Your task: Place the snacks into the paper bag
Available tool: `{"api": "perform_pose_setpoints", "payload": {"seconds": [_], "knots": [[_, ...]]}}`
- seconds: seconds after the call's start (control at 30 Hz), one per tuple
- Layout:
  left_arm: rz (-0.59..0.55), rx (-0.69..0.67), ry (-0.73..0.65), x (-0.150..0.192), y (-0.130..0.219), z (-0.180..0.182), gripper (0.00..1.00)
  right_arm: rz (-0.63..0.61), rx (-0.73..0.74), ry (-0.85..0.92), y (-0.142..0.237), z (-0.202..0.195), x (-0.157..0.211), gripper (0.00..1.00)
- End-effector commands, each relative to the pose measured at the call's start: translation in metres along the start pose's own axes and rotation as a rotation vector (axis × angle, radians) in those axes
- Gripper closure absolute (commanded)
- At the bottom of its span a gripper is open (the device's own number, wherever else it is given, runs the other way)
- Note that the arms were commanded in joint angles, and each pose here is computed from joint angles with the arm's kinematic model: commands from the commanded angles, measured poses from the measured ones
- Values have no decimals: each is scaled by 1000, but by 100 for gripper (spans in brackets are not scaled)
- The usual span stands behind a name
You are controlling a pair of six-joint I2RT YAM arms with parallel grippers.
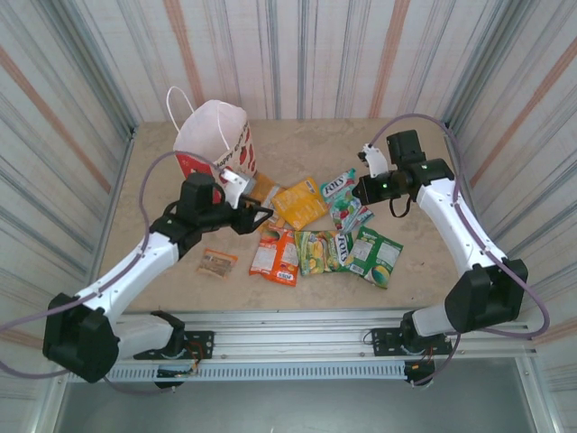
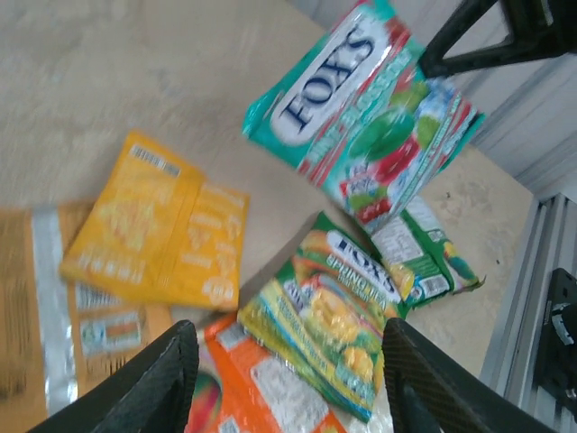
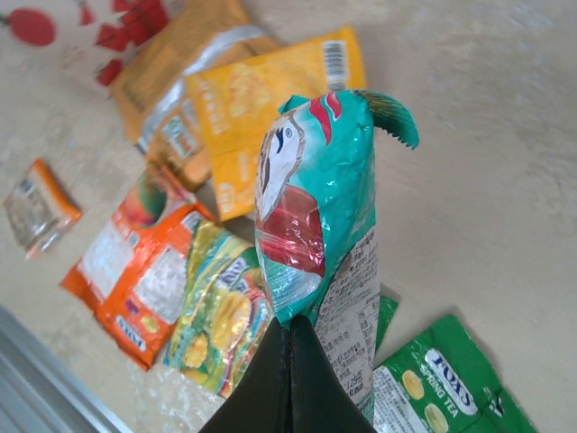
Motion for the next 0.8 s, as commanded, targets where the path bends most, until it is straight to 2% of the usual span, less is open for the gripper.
{"api": "perform_pose_setpoints", "payload": {"seconds": [0.0,0.13,0.3,0.53,0.67,0.77], "knots": [[-49,165,-264,-22,-9,-13,43,-13,-82,240,21,26,0,100],[-60,298,-372,-28,-25,-18,42,-10,-159,440,26,47,3,100],[-66,356,-432,-35,-42,-17,39,-25,-210,615,27,68,5,100],[-68,462,-459,-39,-60,-20,39,-18,-230,737,23,84,7,100],[-64,563,-492,-36,-64,-31,43,-29,-234,762,21,89,4,100],[-63,579,-480,-35,-67,-31,48,-32,-239,782,19,92,2,100]]}}
Point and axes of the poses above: each hand's point on the last joint's axis, 136 mm out from that joint toward the fingers, its own y axis back along the fingers, its own z axis along the line the jaws close on, x = y × z, the point moved 7 cm from there along y, back along the fingers, and after that the axes turned 9 degrees about -y, right-handed, at the moved point
